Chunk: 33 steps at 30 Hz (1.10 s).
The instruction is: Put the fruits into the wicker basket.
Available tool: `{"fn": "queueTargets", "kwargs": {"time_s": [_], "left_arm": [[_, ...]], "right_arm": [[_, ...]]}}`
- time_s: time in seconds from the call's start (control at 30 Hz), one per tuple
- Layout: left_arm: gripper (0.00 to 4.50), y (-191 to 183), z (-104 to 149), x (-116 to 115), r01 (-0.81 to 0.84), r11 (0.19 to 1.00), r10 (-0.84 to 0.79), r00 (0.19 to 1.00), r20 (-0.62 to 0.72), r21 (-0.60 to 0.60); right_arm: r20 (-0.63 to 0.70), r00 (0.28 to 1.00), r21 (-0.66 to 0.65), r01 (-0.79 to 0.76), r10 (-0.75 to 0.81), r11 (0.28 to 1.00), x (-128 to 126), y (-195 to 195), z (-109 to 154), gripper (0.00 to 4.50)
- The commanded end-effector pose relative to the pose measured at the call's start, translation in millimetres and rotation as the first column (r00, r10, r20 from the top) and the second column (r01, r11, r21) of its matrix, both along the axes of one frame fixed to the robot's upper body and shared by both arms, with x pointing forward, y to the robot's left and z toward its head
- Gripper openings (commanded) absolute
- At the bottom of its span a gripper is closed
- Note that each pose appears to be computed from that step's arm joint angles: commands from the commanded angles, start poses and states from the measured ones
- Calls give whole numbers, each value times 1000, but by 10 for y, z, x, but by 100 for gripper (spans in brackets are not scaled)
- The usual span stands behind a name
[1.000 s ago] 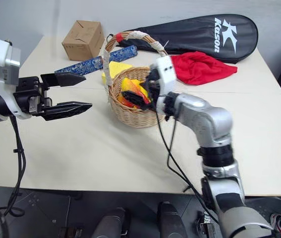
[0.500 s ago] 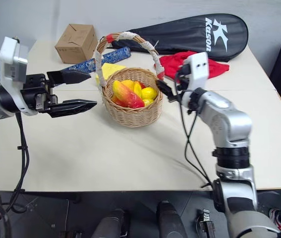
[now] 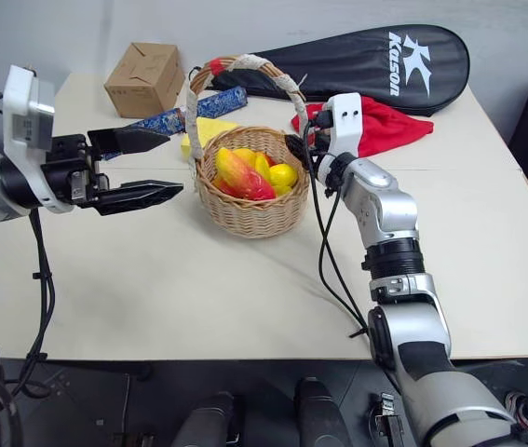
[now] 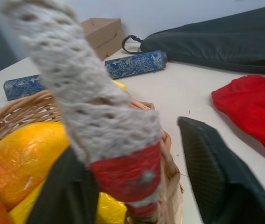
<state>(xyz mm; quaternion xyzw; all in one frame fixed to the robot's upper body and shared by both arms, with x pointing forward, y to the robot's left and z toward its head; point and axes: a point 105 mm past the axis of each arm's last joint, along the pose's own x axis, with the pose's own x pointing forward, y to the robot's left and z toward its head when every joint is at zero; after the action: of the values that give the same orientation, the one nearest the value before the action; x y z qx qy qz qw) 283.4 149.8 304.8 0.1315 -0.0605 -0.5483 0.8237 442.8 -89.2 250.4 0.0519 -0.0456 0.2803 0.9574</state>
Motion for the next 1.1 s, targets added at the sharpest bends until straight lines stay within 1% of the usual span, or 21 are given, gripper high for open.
{"fn": "queueTargets", "kwargs": {"time_s": [0.03,0.1,0.13,0.2,0.27,0.33,0.43,0.5,0.6,0.7,0.77,0.83,0.9,0.97,1.03,1.1], "left_arm": [[450,6,91,-44,0,1000,0,999,43,-11],[450,-12,86,-28,8,1000,-8,999,37,-14],[450,-29,82,-15,16,1000,-15,999,35,-14],[450,-67,78,9,35,999,-34,999,31,-17],[450,-106,79,32,53,998,-52,998,29,-21],[450,-164,82,67,79,996,-78,996,33,-29],[450,-229,87,118,108,993,-106,993,44,-47],[450,-290,69,140,141,988,-138,989,47,-59],[450,-360,33,169,173,983,-169,984,52,-66],[450,-439,12,187,205,975,-201,978,57,-82],[450,-490,-6,180,230,970,-225,972,64,-83],[450,-531,-18,173,253,964,-249,967,61,-83],[450,-561,-30,167,277,957,-274,961,42,-87],[450,-581,-34,169,295,951,-294,955,25,-94],[450,-591,-45,183,301,949,-301,953,8,-94],[450,-599,-69,187,314,945,-316,949,-12,-87]], "right_arm": [[107,994,1,3,-3,1000,-83,-73,254,111],[126,992,17,18,-20,1000,-134,-186,314,45],[142,989,33,27,-31,999,-181,-279,369,27],[175,983,55,51,-60,997,-289,-477,473,25],[205,974,49,91,-99,995,-405,-694,547,25],[244,953,31,179,-181,983,-586,-1051,635,25],[267,923,-24,294,-278,955,-848,-1477,674,25],[266,904,-60,364,-336,930,-1053,-1766,655,25],[256,885,-103,424,-388,900,-1280,-1981,572,25],[233,879,-118,449,-415,886,-1432,-2060,421,25],[211,881,-126,455,-424,881,-1482,-2066,281,25],[182,884,-169,460,-431,872,-1507,-2069,108,25],[158,875,-183,481,-457,858,-1520,-2117,-20,100],[123,881,-140,471,-457,871,-1574,-2147,-79,156],[98,894,-134,447,-437,885,-1659,-2157,-107,230],[64,926,-198,377,-372,905,-1809,-2139,-142,302]]}}
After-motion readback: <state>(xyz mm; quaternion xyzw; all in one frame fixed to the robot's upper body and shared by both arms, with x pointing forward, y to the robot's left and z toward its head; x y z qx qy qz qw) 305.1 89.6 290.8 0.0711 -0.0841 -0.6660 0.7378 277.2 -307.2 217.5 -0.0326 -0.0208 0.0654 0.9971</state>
